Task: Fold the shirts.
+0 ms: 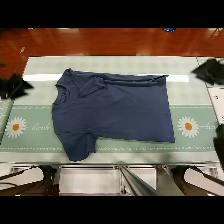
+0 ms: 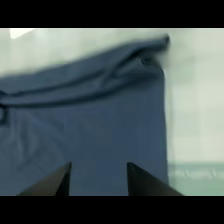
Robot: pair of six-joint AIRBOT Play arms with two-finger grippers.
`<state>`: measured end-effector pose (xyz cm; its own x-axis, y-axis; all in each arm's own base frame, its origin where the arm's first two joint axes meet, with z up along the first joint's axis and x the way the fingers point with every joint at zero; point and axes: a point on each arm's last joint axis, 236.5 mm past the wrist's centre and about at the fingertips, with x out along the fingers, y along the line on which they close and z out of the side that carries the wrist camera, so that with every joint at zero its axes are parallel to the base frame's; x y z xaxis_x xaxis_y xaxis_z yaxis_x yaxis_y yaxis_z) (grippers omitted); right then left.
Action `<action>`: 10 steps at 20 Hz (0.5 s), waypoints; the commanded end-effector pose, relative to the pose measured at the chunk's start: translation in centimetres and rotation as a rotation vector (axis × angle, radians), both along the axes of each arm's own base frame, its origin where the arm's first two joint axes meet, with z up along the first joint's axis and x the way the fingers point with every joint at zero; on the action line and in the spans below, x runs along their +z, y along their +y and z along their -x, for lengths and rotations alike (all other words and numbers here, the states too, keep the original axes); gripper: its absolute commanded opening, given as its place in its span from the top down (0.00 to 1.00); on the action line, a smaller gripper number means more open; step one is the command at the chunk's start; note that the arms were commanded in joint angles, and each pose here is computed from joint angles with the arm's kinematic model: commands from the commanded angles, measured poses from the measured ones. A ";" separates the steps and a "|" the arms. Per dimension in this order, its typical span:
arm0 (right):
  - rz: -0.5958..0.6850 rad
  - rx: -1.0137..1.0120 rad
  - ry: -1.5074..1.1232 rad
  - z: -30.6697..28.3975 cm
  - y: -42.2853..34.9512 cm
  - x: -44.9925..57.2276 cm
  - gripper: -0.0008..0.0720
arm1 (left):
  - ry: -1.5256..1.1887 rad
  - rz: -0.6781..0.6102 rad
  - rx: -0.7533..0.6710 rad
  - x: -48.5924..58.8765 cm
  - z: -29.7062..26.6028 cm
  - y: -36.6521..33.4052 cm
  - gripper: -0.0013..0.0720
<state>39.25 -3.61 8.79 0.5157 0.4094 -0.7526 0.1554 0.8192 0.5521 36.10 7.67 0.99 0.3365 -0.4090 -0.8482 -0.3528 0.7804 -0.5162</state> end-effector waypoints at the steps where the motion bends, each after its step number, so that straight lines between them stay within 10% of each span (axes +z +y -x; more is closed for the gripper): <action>1: -0.046 -0.049 0.057 6.7 2.0 -4.2 0.43 | 0.151 0.169 0.141 -4.8 8.4 -1.7 0.29; 10: -0.245 -0.097 0.069 14.1 8.5 -9.7 0.43 | 0.205 0.367 0.175 -9.6 13.7 -6.0 0.29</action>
